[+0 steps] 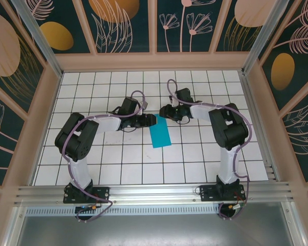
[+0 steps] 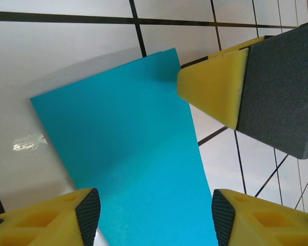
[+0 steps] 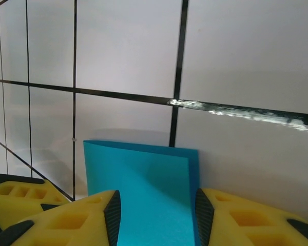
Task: Fold a paper plane with a square sheet of paper (fold left side to right side)
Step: Fold the triangle a second time at the center of the table.
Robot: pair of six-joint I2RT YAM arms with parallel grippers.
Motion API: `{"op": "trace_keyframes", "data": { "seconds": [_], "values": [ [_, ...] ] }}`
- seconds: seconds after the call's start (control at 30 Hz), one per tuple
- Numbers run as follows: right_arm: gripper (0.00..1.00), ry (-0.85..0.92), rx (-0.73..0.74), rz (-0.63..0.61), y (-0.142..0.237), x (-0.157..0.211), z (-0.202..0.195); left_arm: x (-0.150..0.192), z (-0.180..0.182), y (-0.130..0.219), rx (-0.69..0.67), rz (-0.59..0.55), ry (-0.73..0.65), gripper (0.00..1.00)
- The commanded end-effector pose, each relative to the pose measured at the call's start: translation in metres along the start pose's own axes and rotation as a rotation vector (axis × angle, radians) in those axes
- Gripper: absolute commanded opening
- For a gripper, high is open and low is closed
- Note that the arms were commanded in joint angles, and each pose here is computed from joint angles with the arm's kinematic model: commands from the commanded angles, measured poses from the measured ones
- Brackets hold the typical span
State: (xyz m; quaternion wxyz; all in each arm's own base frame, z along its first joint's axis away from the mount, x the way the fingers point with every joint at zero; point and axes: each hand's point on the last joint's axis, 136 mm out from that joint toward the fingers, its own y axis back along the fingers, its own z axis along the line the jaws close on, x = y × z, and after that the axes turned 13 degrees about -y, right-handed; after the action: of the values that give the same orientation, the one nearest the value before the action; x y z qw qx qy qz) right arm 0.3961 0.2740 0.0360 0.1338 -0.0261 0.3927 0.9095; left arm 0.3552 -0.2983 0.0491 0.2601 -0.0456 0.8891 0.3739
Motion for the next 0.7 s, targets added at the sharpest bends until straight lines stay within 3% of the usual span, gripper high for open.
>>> {"op": "trace_keyframes", "data": {
  "seconds": [0.0, 0.43, 0.67],
  "values": [
    [0.43, 0.041, -0.035, 0.025, -0.006, 0.002, 0.01, 0.011, 0.007, -0.006, -0.015, 0.029, 0.001, 0.62],
    [0.35, 0.039, -0.074, 0.045, 0.01, 0.014, 0.019, 0.014, 0.009, -0.008, -0.014, 0.034, 0.008, 0.62],
    [0.33, 0.027, -0.077, 0.071, 0.018, 0.029, 0.016, 0.001, 0.002, 0.008, -0.035, -0.015, -0.039, 0.62]
  ]
}}
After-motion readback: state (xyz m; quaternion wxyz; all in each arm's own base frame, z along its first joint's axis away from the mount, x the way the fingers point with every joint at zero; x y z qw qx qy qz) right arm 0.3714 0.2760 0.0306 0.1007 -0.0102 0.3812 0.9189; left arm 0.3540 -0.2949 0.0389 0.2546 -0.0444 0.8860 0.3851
